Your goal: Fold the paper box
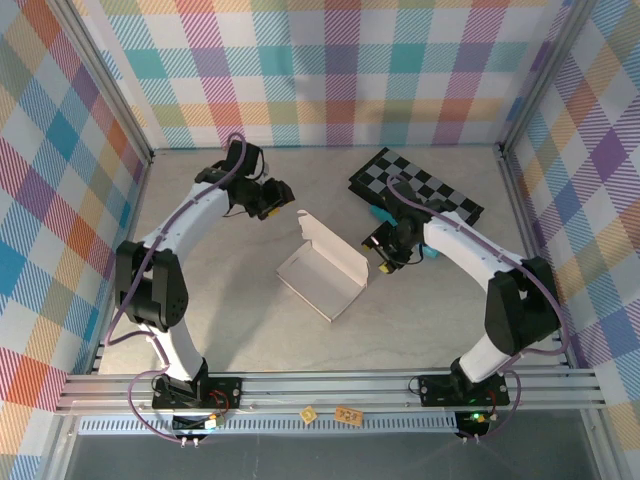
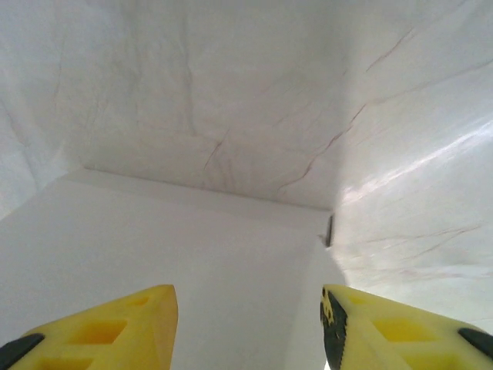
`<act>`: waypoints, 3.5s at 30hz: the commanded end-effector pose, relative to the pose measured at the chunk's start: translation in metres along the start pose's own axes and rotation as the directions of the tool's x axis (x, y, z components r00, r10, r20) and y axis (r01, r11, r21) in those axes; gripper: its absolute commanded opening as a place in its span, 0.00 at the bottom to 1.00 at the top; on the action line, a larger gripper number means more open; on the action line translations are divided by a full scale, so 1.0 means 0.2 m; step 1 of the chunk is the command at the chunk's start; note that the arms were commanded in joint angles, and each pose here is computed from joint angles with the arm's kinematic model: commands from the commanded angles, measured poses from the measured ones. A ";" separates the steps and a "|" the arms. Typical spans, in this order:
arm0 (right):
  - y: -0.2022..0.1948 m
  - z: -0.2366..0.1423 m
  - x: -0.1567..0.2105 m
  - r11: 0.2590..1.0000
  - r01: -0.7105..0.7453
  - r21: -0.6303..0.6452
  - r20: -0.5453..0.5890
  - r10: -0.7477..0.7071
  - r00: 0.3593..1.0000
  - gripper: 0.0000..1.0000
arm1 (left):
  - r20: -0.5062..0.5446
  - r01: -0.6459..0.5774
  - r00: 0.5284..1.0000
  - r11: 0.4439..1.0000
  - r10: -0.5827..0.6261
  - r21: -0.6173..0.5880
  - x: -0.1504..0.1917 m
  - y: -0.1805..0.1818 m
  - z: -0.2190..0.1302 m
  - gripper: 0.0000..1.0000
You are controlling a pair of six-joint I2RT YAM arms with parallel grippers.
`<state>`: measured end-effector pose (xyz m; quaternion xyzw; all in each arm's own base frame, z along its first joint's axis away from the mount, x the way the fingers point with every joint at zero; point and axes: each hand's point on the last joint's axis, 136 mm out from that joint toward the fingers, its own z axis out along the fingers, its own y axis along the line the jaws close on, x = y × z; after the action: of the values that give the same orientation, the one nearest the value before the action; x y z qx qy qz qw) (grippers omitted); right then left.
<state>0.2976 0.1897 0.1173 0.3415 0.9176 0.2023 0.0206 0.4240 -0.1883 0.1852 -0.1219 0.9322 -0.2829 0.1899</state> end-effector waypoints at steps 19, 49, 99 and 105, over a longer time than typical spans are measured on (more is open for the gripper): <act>-0.13 -0.40 0.05 0.944 0.328 0.011 0.088 -0.328 0.941 0.56 | 0.089 -0.715 0.688 0.653 0.720 0.249 0.30 -0.09 0.10 0.46; -0.09 -0.41 0.06 0.938 0.345 -0.040 0.025 -0.344 0.939 0.57 | 0.154 -0.753 0.622 0.533 0.767 0.387 0.31 -0.08 0.25 0.45; -0.10 -0.34 0.08 0.948 0.315 -0.052 -0.024 -0.316 0.948 0.57 | 0.225 -0.781 0.567 0.430 0.793 0.453 0.34 -0.21 0.34 0.23; -0.11 -0.32 0.08 0.950 0.309 -0.053 -0.031 -0.311 0.950 0.57 | 0.238 -0.801 0.552 0.428 0.799 0.419 0.35 -0.22 0.31 0.08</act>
<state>0.2615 0.1605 0.1739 0.1866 0.9563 0.2192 0.0504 0.4003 -0.2725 0.1289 0.3691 0.7874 -0.3843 0.3100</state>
